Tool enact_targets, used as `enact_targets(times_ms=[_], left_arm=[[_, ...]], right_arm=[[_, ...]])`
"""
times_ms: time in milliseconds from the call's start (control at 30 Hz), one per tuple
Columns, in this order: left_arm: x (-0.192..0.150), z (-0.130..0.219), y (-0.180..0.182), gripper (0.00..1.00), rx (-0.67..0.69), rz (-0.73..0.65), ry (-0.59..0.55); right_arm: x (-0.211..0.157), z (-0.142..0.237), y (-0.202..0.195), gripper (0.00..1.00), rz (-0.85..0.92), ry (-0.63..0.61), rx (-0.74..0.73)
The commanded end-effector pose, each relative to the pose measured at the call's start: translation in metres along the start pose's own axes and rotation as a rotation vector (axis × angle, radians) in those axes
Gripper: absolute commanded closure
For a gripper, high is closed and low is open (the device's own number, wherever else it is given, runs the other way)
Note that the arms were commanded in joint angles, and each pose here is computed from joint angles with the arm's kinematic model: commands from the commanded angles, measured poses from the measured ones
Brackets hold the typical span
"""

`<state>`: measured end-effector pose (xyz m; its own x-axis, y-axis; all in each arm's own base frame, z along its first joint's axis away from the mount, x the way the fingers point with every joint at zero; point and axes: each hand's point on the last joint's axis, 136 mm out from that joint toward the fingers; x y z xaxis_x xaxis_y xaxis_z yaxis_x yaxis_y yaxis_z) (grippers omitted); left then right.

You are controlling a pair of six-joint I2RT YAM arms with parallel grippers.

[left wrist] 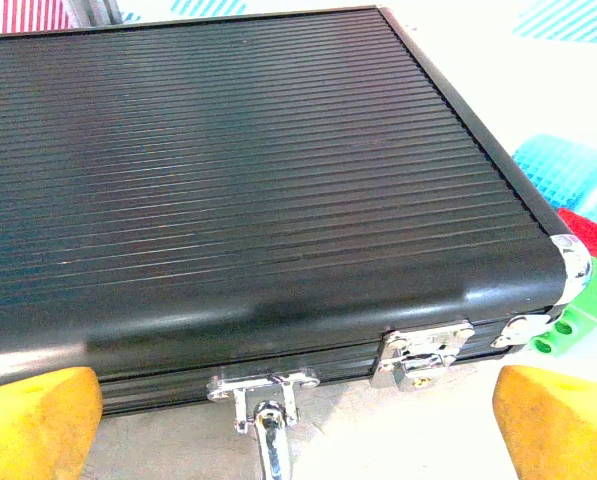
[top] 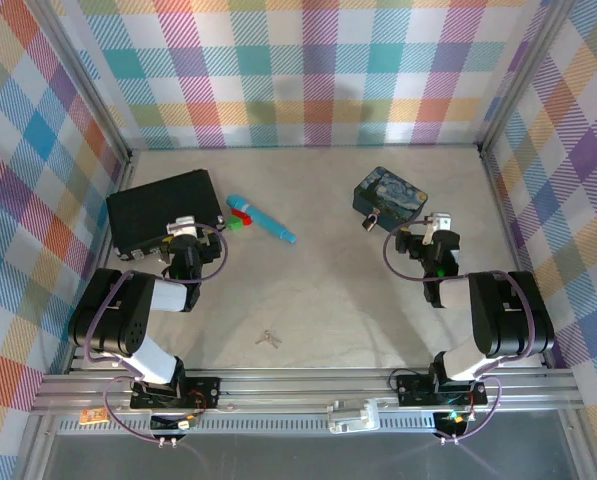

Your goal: Unlock the padlock with the key

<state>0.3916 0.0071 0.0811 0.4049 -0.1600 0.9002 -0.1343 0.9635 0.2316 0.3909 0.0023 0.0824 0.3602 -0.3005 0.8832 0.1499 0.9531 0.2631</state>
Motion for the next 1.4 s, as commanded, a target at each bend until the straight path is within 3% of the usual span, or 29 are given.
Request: enact_targets(times_ms=[0, 1100, 1267, 1367], left_arm=[[0.006, -0.001, 0.004, 0.00, 0.007, 0.010, -0.024], [0.007, 0.000, 0.004, 0.00, 0.007, 0.007, -0.031], [0.034, 0.011, 0.010, 0.00, 0.048, -0.041, 0.019], [0.065, 0.022, 0.022, 0.00, 0.089, 0.003, 0.024]], right_arm=[[0.011, -0.001, 0.003, 0.01, -0.011, -0.034, 0.010], [0.015, 0.000, 0.000, 0.01, -0.018, -0.046, -0.007], [0.016, 0.008, 0.007, 0.01, 0.001, -0.068, 0.030], [0.030, 0.013, 0.016, 0.01, 0.025, -0.068, 0.035]])
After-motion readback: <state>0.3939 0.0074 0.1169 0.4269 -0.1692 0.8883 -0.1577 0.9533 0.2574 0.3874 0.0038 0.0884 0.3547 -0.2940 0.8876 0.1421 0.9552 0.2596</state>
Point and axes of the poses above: each hand's point on the last joint's axis, 136 mm out from that joint toward the fingers, its own z axis back along the fingers, its own y axis along the line the jaws close on, x = y × z, and after that the axes turned 14 degrees about -z, right-handed
